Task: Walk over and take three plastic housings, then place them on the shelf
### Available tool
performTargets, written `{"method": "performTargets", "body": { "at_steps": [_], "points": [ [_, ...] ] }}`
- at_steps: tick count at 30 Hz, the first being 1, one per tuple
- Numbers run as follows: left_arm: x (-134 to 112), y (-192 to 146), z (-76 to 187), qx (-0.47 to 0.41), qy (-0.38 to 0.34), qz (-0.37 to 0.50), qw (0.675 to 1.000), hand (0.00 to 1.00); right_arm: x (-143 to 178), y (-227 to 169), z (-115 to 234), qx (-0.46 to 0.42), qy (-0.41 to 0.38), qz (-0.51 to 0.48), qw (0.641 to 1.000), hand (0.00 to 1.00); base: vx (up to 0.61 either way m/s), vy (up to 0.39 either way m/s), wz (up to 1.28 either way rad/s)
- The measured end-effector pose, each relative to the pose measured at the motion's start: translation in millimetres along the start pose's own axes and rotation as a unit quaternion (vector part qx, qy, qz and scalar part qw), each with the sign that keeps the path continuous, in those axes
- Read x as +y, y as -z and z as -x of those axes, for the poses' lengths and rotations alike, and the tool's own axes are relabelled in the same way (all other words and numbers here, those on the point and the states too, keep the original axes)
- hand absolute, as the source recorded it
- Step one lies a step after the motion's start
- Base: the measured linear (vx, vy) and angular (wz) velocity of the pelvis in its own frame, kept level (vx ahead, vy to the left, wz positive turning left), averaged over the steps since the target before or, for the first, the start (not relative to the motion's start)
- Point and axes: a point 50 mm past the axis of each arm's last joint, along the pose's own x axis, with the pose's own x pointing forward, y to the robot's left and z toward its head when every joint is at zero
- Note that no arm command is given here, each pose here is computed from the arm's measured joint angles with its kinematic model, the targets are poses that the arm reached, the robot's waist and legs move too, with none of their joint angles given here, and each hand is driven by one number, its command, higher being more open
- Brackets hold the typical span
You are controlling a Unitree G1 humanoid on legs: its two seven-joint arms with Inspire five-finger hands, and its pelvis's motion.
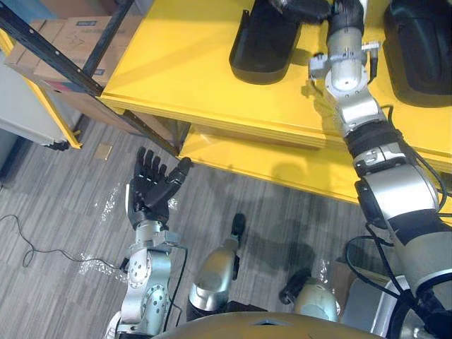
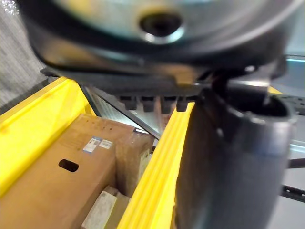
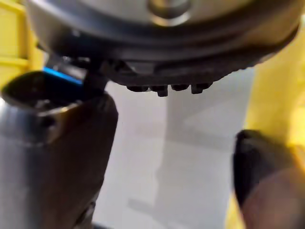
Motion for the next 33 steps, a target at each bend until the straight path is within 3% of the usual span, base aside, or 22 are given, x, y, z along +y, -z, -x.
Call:
{"method": "performTargets", "body": {
  "at_steps": [4,6,8,13,20,33],
  "points": [
    [12,-8,-1,-0.016,-0.019,-0.009,1.0,1.0,-10,-40,7,-0.104,-0.03,-0.008,0.994,1.0,0.02,-0.001,-0.11],
    [22,-15,3,-0.028,-0.033,-0.017,0.999,1.0,-32,-45,18,-0.122,-0.013,-0.011,0.992,1.0,-0.01,0.012,-0.26],
    [27,-17,6,-0.03,-0.038,-0.022,0.999,1.0,-50,-35,26,-0.091,-0.002,-0.015,0.996,1.0,-0.01,0.021,-0.26],
    [31,-16,10,-0.023,-0.041,-0.03,0.998,1.0,-100,24,64,0.081,0.042,0.005,0.996,1.0,0.0,0.016,-0.26],
    [25,-16,6,-0.027,-0.024,-0.028,0.999,1.0,-107,47,86,0.147,0.032,-0.013,0.989,1.0,-0.01,-0.019,-0.15],
    [25,-19,5,-0.025,-0.019,-0.039,0.999,1.0,-133,97,124,0.265,0.086,0.005,0.96,1.0,-0.01,-0.018,0.06]
  ]
}}
